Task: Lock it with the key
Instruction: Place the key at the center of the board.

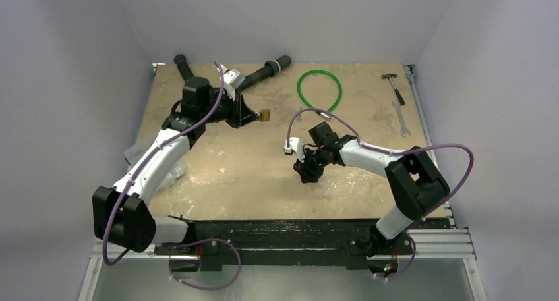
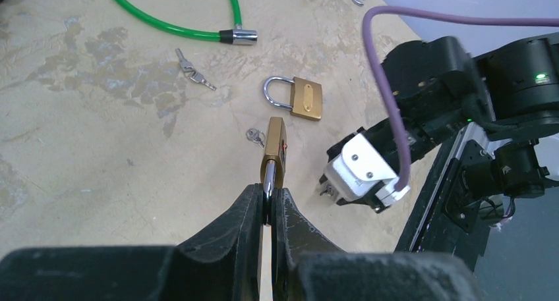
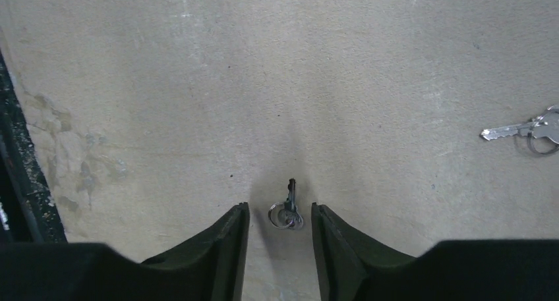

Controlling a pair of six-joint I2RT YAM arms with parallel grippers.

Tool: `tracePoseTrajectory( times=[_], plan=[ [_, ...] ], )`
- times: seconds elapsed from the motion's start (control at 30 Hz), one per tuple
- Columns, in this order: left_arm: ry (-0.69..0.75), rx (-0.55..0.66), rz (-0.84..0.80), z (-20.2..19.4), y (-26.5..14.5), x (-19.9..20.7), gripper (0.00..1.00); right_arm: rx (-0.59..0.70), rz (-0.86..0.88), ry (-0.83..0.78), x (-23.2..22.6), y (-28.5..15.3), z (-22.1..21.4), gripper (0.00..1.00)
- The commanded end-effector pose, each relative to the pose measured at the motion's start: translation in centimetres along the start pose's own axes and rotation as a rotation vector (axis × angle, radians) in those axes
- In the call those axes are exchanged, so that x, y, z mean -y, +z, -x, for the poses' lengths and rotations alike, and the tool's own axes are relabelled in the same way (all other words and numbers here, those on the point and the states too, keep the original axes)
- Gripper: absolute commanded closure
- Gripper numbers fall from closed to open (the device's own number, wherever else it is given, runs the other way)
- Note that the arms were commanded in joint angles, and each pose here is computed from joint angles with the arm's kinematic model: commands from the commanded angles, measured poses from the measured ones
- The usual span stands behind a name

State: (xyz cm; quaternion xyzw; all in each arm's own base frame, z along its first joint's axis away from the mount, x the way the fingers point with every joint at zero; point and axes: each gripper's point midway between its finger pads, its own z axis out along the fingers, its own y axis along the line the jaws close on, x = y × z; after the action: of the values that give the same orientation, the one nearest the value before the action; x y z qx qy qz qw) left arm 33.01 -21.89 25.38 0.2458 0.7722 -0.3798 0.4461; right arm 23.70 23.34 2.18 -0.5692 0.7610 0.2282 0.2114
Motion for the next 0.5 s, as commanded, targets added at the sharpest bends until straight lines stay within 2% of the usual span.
tracePoseTrajectory(
  times=[0.0,0.07,0.2,0.33,0.47],
  plan=[
    [-0.005,0.004,-0.022,0.7,0.5,-0.1,1.00,0.134,-0.040,-0.046,-0.2,-3.6,4.4,0.47],
    [-0.034,-0.022,-0.032,0.0,0.9,-0.2,1.00,0.210,-0.114,-0.053,0.4,-6.5,6.3,0.34],
    [-0.120,-0.065,-0.085,-1.1,1.9,0.3,1.00,0.356,-0.250,-0.077,1.2,-11.7,9.2,0.13],
    [-0.171,-0.076,-0.134,-1.4,3.0,2.1,1.00,0.490,-0.403,-0.126,1.9,-16.0,11.9,0.07],
    [-0.302,-0.063,-0.219,-1.2,3.7,4.7,1.00,0.556,-0.445,-0.181,2.0,-17.8,14.2,0.01]
  ],
)
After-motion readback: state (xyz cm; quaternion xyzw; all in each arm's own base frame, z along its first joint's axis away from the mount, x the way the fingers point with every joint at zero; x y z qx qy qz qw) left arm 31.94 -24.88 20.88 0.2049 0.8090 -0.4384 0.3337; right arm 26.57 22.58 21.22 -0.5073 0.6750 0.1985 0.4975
